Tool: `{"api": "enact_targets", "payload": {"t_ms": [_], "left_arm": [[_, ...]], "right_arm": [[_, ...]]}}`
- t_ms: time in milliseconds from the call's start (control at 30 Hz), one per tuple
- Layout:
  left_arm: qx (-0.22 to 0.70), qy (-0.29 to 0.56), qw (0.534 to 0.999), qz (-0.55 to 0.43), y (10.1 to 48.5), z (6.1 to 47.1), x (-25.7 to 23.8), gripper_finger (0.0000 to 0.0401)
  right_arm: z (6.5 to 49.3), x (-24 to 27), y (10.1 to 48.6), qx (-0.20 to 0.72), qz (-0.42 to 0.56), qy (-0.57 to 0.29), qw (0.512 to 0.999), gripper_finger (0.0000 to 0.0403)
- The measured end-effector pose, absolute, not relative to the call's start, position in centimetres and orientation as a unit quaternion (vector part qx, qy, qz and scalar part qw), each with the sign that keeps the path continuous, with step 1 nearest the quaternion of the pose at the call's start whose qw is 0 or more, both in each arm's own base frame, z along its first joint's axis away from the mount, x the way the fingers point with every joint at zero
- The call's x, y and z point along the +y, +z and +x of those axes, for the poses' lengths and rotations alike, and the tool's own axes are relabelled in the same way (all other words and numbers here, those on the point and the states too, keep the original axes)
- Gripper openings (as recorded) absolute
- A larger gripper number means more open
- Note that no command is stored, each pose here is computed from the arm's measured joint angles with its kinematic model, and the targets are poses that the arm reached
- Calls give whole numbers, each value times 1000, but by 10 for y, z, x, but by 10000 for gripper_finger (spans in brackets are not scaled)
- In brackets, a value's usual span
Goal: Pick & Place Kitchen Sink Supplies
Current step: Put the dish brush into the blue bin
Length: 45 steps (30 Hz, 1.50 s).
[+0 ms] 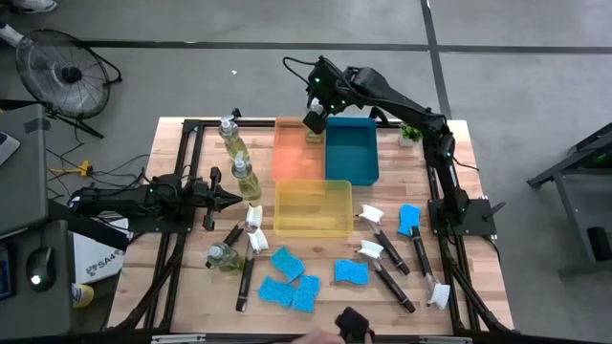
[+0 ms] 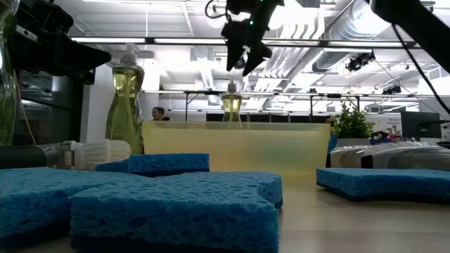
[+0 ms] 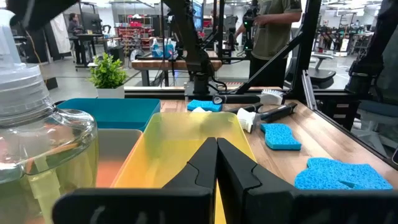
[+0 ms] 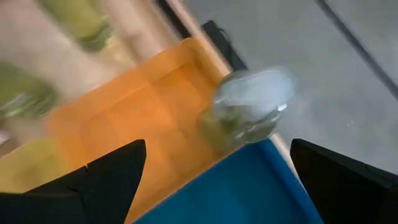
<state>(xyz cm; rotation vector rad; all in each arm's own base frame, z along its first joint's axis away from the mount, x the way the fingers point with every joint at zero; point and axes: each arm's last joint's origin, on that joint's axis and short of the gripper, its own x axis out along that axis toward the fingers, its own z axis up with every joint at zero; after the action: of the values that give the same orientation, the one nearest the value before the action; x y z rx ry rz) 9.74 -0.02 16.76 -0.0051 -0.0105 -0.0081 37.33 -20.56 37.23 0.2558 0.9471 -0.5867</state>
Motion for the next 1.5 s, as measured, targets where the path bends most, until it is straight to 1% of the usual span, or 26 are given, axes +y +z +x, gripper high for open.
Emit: {"api": "enact_targets", "payload": {"t_ms": [100,233,500,767,967,1267,1500], "left_arm": [[-5,-4,1000,-3,168,97,0,1],[-5,-4,1000,-3,168,97,0,1],[-5,-4,1000,-3,168,97,0,1],[-5,-4,1000,-3,168,97,0,1],[-5,-4,1000,-3,168,97,0,1],[-5,-4,1000,-3,168,97,0,1],[-5,-4,1000,-3,168,97,0,1]], "right_arm": [[364,-187,380,446,133,-251,849,386],[347,-163,388,444,137,-256,847,376],[302,-122,379,459,194,-282,820,372],[254,-83,345,485,259,-308,776,370],[228,-54,317,512,307,-293,747,369],[217,-13,272,572,305,-263,714,373],[213,14,239,595,343,-244,684,373]]}}
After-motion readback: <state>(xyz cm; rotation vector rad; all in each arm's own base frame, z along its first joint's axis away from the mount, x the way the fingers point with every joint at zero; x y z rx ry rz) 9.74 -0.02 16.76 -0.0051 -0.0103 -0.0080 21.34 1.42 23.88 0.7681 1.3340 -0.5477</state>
